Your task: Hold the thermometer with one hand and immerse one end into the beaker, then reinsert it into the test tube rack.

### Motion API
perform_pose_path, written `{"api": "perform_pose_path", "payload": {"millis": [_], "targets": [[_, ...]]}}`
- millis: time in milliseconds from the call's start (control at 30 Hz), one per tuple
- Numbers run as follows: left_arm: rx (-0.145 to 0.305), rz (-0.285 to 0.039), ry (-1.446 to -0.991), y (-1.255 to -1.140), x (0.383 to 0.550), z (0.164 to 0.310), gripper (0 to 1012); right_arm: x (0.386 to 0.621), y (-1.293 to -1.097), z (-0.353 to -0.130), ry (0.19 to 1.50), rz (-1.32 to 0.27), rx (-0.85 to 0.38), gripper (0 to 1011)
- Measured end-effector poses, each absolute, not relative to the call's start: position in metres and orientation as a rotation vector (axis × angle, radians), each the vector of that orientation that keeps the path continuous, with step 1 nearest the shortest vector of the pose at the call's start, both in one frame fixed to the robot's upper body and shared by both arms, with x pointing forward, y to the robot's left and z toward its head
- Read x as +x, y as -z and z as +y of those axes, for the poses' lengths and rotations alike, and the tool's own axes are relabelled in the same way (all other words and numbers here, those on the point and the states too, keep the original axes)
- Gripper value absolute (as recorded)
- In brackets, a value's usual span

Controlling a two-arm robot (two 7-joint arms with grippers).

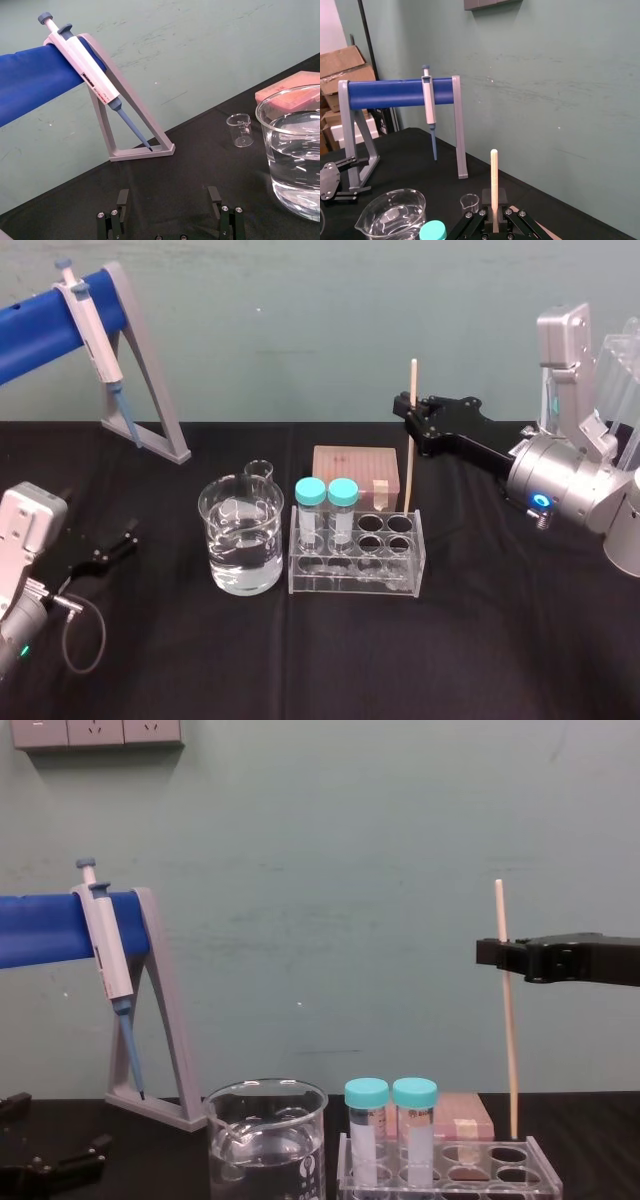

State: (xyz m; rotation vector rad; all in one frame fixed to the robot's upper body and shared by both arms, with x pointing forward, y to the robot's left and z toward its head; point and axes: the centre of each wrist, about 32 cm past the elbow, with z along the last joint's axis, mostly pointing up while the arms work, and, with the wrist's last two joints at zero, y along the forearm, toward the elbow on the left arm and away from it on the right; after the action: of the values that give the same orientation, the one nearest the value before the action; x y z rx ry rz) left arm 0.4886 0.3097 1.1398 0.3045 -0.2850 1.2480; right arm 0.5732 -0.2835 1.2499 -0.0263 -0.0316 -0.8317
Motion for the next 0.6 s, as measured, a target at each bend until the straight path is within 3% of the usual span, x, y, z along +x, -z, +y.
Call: {"api": "perform_pose_path", "payload": {"millis": [600], "targets": [[0.305, -0.285, -1.248, -1.14, 0.489, 0.31, 1004, 0.579, -1.236, -0.281, 0.802, -0.018, -0.062, 48]]}}
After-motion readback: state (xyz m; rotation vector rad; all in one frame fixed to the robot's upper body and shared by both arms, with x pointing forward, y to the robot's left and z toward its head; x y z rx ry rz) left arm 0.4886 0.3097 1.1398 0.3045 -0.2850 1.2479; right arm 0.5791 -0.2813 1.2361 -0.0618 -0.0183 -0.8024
